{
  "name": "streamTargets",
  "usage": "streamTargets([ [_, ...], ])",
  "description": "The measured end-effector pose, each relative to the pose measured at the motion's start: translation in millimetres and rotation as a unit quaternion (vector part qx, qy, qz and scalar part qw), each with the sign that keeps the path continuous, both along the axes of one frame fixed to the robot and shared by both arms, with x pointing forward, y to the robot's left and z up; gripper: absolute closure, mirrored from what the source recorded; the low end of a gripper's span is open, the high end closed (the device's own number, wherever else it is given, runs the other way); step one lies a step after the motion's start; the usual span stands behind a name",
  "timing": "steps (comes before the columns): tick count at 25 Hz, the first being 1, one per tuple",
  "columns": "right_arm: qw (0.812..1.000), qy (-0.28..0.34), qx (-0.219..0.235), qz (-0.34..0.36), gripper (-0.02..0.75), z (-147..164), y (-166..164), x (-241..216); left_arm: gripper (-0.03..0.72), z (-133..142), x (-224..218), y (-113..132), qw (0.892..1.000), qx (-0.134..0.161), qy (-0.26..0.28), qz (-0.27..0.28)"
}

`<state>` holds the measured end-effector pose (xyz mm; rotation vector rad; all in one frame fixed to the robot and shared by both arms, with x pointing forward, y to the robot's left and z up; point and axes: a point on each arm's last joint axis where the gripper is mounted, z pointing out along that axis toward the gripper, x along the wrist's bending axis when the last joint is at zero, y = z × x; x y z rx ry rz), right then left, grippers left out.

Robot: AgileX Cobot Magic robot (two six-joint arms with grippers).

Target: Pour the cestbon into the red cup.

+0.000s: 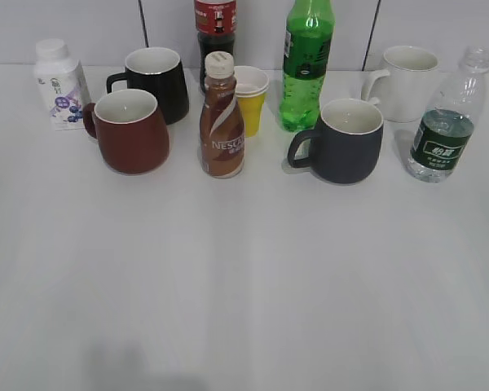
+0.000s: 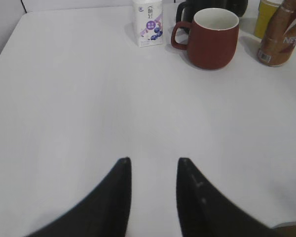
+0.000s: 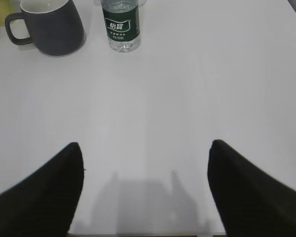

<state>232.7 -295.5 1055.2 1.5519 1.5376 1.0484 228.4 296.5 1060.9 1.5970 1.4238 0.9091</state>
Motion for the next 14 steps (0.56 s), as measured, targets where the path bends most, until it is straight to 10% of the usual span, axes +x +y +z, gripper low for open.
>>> streamTargets([
  [14, 1.0, 0.0, 0.0, 0.0, 0.15, 0.0, 0.0, 0.0, 0.451, 0.0, 0.0, 0.0, 1.0, 0.0, 0.0, 0.0],
])
